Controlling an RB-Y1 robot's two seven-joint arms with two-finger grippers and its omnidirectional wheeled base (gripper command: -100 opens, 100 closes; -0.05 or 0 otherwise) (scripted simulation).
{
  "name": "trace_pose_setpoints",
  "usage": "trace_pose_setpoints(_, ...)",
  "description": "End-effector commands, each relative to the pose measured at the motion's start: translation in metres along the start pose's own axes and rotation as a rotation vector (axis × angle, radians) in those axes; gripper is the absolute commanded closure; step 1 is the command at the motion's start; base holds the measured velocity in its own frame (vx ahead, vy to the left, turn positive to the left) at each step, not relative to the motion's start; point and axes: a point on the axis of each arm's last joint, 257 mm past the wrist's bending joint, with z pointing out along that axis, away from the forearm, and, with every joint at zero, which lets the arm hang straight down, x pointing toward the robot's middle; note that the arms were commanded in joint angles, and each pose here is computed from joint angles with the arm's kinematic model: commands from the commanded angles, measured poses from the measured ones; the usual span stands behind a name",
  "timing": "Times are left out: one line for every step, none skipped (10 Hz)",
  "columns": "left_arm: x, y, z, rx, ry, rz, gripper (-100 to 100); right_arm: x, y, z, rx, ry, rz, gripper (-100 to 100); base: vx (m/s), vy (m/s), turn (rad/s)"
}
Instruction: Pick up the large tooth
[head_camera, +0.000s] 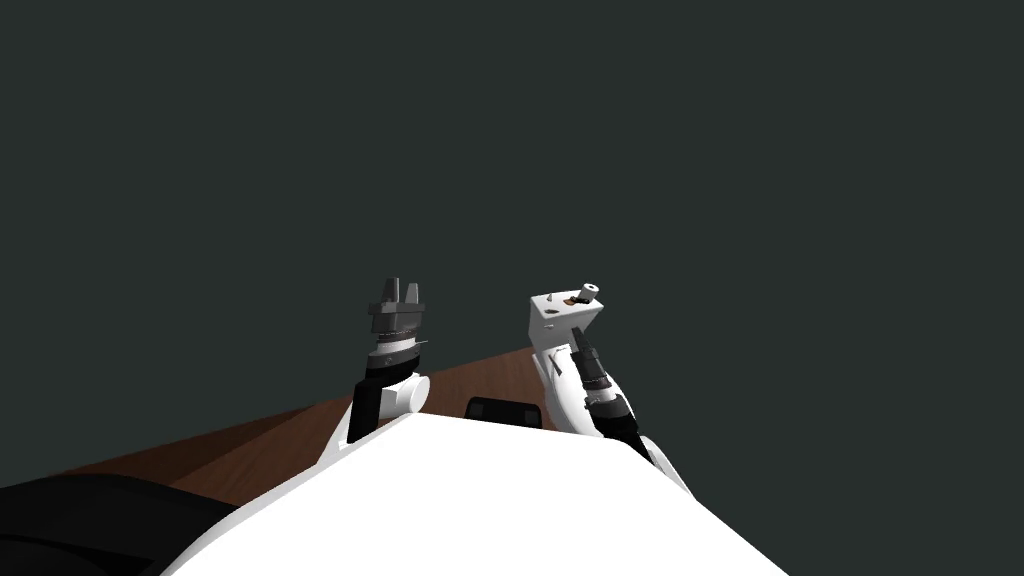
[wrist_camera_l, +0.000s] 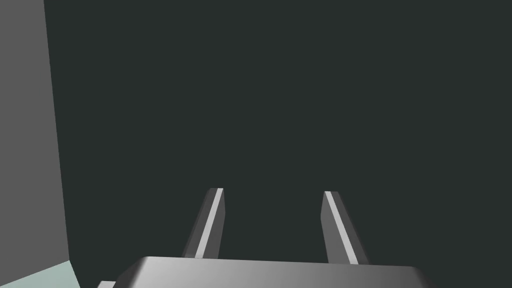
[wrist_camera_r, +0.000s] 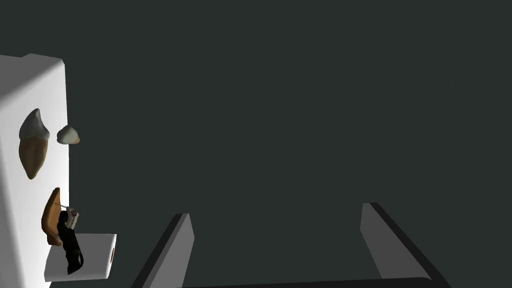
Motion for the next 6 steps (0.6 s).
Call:
trace_pose_setpoints(0.0,0.0,0.0,0.0,0.0,0.0,0,0.015,-0.018,-0.013,0.039,0.056,-0.001,-100,-0.072,0.015,0.238)
trace_pose_setpoints(0.0,0.0,0.0,0.0,0.0,0.0,0,0.016,-0.019,-0.014,0.039,0.061,-0.003,-100,-0.059,0.005,0.107)
trace_pose_setpoints(0.0,0.0,0.0,0.0,0.0,0.0,0,0.03,-0.035,-0.028,0.076,0.108,-0.004,-100,-0.07,0.001,0.287)
trace_pose_setpoints(0.0,0.0,0.0,0.0,0.0,0.0,0,0.043,-0.044,-0.039,0.097,0.145,0.001,-100,-0.096,0.007,0.467)
trace_pose_setpoints(0.0,0.0,0.0,0.0,0.0,0.0,0,0.044,-0.051,-0.044,0.115,0.165,-0.01,-100,-0.069,0.002,0.1)
trace_pose_setpoints(0.0,0.0,0.0,0.0,0.0,0.0,0,0.057,-0.066,-0.06,0.15,0.204,-0.008,-100,-0.066,0.02,0.249)
